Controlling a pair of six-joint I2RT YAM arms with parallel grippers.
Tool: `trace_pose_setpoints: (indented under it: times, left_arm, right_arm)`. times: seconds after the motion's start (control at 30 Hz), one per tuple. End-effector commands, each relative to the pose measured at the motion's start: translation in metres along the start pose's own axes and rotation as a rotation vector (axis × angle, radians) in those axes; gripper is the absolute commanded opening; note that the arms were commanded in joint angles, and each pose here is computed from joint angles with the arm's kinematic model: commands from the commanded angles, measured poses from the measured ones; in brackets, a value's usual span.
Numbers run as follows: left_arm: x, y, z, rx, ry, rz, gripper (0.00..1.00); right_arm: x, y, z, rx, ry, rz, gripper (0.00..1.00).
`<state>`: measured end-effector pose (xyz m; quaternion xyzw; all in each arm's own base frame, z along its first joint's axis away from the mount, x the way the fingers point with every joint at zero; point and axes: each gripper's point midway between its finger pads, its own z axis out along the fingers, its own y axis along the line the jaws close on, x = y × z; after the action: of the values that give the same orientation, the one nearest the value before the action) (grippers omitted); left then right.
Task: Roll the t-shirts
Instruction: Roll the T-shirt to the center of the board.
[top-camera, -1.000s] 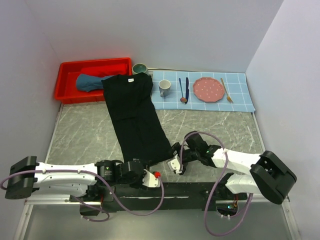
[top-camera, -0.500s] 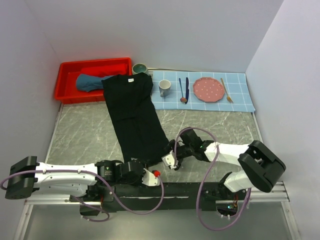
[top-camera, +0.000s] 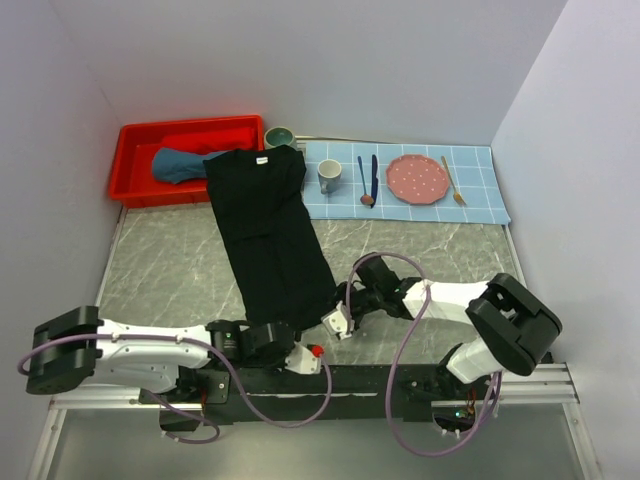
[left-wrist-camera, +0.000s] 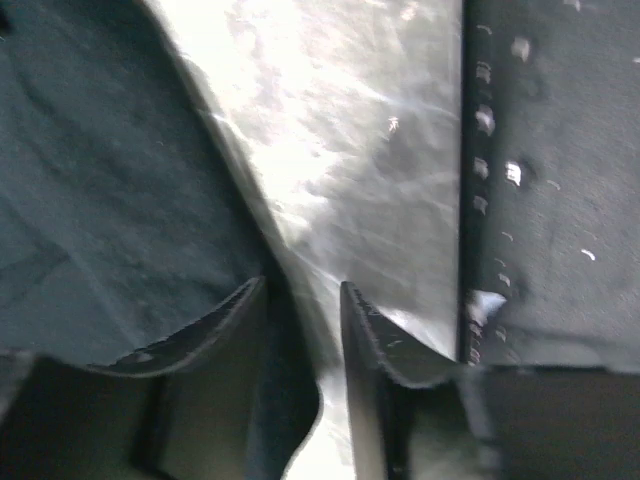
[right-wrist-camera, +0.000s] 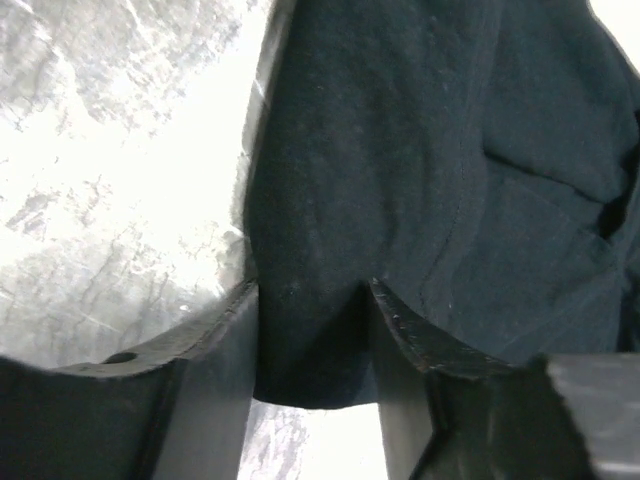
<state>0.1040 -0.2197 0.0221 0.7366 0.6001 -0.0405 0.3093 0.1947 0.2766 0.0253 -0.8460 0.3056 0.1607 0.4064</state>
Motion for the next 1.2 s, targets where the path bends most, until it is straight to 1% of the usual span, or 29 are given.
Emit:
trace_pose_setpoints:
  times: [0.0,0.03,0.13,0.2,0.23,0.27,0.3,0.33,0.4,0.43,0.47,0.53,0.6,0.63,0.67,0.7,0.77,0.83,0.87,0.9,0.93,0.97,1.1,1.13,1.17]
  left_arm:
    - [0.013,-0.007,0.010,0.060,0.053,-0.001,0.39]
    - [0.015,-0.007,0.011,0.066,0.064,-0.010,0.34]
    - [0.018,-0.008,0.013,0.092,0.076,-0.011,0.27]
    - [0.017,-0.008,0.011,0.105,0.072,-0.013,0.24]
    - [0.018,-0.005,0.011,0.105,0.074,-0.030,0.21]
    - [0.020,-0.003,0.009,0.107,0.081,-0.034,0.20]
    - [0.019,-0.001,0.008,0.106,0.076,-0.049,0.19]
    - [0.021,0.005,0.007,0.100,0.077,-0.071,0.16]
    - [0.021,0.012,0.003,0.086,0.066,-0.092,0.10]
    - [0.021,0.015,0.002,0.083,0.057,-0.106,0.01]
    - [0.019,0.017,0.000,0.074,0.041,-0.108,0.01]
    - [0.018,0.019,-0.002,0.090,0.023,-0.119,0.01]
    - [0.012,0.023,-0.012,0.085,-0.037,-0.124,0.01]
    - [0.012,0.026,-0.016,0.086,-0.061,-0.111,0.01]
    - [0.002,0.027,-0.025,0.086,-0.125,-0.104,0.01]
    - [0.002,0.029,-0.031,0.082,-0.135,-0.107,0.01]
    - [-0.014,0.030,-0.046,0.097,-0.215,-0.083,0.01]
    - [-0.022,0.024,-0.056,0.147,-0.240,-0.076,0.01]
    - [-0.037,0.026,-0.065,0.171,-0.290,-0.070,0.01]
    - [-0.044,0.025,-0.070,0.192,-0.308,-0.069,0.01]
    - [-0.043,0.020,-0.071,0.240,-0.285,-0.084,0.01]
    - [-0.059,0.027,-0.079,0.244,-0.320,-0.098,0.01]
    - [-0.082,0.018,-0.089,0.396,-0.310,-0.227,0.01]
    - [-0.084,0.016,-0.088,0.418,-0.299,-0.277,0.01]
    - [-0.087,0.016,-0.088,0.419,-0.310,-0.276,0.01]
  right_arm:
    - [0.018,0.026,-0.003,-0.134,0.085,0.018,0.50]
    - [0.018,0.030,-0.003,-0.145,0.080,0.006,0.50]
    - [0.020,0.034,-0.004,-0.166,0.091,-0.020,0.49]
    - [0.018,0.036,-0.005,-0.189,0.079,-0.003,0.45]
    - [0.016,0.029,-0.005,-0.185,0.073,-0.001,0.43]
    - [0.014,0.028,-0.006,-0.192,0.062,0.014,0.39]
    - [0.012,0.032,-0.007,-0.216,0.056,0.045,0.36]
    - [0.007,0.023,-0.008,-0.210,0.043,0.056,0.34]
    - [-0.005,0.027,-0.013,-0.243,0.006,0.132,0.17]
    - [-0.009,0.023,-0.015,-0.235,-0.004,0.143,0.08]
    - [-0.013,0.023,-0.016,-0.227,-0.012,0.178,0.00]
    - [-0.024,0.017,-0.020,-0.203,-0.048,0.189,0.00]
    - [-0.035,0.016,-0.025,-0.214,-0.075,0.253,0.00]
    - [-0.041,0.006,-0.028,-0.199,-0.088,0.268,0.00]
    - [-0.046,0.004,-0.031,-0.196,-0.094,0.317,0.00]
    - [-0.053,-0.005,-0.036,-0.183,-0.105,0.336,0.00]
    - [-0.059,-0.004,-0.043,-0.201,-0.096,0.421,0.00]
    - [-0.060,-0.010,-0.050,-0.199,-0.070,0.494,0.00]
    - [-0.061,0.000,-0.055,-0.238,-0.056,0.536,0.00]
    - [-0.063,-0.001,-0.060,-0.234,-0.051,0.548,0.00]
    - [-0.064,0.002,-0.064,-0.238,-0.046,0.574,0.00]
    - [-0.069,0.007,-0.071,-0.244,-0.042,0.585,0.00]
    - [-0.084,0.017,-0.085,-0.255,-0.052,0.651,0.00]
    - [-0.087,0.020,-0.087,-0.266,-0.051,0.683,0.00]
    - [-0.091,0.023,-0.088,-0.276,-0.061,0.714,0.00]
